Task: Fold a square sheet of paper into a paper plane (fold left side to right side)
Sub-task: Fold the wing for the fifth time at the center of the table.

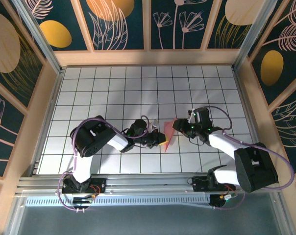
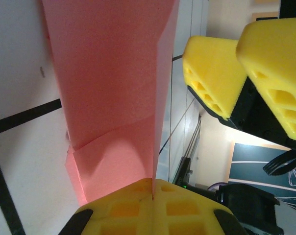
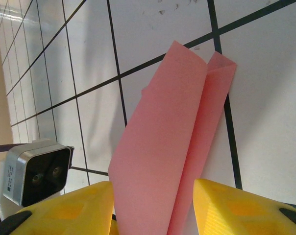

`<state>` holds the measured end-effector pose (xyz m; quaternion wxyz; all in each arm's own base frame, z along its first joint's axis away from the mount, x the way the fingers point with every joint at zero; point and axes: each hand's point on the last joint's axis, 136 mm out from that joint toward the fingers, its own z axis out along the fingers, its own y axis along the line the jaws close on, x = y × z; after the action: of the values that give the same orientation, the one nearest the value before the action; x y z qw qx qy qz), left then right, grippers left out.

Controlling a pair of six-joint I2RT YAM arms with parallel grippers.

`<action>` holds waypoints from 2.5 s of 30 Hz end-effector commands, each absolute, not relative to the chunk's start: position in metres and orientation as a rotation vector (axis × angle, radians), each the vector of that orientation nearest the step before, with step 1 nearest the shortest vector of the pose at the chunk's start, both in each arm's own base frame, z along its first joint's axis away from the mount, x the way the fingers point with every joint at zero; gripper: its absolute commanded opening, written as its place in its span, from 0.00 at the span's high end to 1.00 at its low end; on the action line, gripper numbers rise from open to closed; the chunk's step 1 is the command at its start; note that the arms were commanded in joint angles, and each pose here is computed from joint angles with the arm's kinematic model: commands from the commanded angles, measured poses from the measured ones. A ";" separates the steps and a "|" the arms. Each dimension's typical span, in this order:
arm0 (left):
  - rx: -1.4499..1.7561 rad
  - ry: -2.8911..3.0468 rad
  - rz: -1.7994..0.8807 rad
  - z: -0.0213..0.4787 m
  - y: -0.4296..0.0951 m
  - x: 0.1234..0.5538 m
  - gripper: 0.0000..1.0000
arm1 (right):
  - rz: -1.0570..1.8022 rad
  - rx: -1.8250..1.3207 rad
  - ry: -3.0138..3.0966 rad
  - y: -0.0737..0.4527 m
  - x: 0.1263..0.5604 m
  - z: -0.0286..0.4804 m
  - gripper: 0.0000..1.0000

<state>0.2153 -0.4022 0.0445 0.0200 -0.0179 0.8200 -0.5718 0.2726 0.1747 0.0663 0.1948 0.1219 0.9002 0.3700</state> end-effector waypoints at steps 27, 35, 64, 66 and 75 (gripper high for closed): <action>-0.116 2.533 -1.861 0.041 -0.406 0.216 1.00 | 0.979 0.432 2.579 0.184 0.268 0.042 0.58; -0.123 2.540 -1.860 0.039 -0.406 0.216 1.00 | 0.974 0.436 2.600 0.188 0.266 0.036 0.59; -0.146 2.570 -1.839 0.032 -0.405 0.216 0.99 | 0.952 0.403 2.621 0.195 0.270 0.036 0.60; -0.146 2.569 -1.838 0.032 -0.405 0.216 0.99 | 0.947 0.398 2.623 0.194 0.270 0.036 0.59; -0.138 2.567 -1.841 0.033 -0.405 0.216 0.99 | 0.966 0.400 2.629 0.198 0.270 0.035 0.59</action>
<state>0.2132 -0.4032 0.0297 -0.0096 -0.0466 0.8175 -0.5740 0.2644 0.1933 0.0288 0.1464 0.1466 0.9185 0.3369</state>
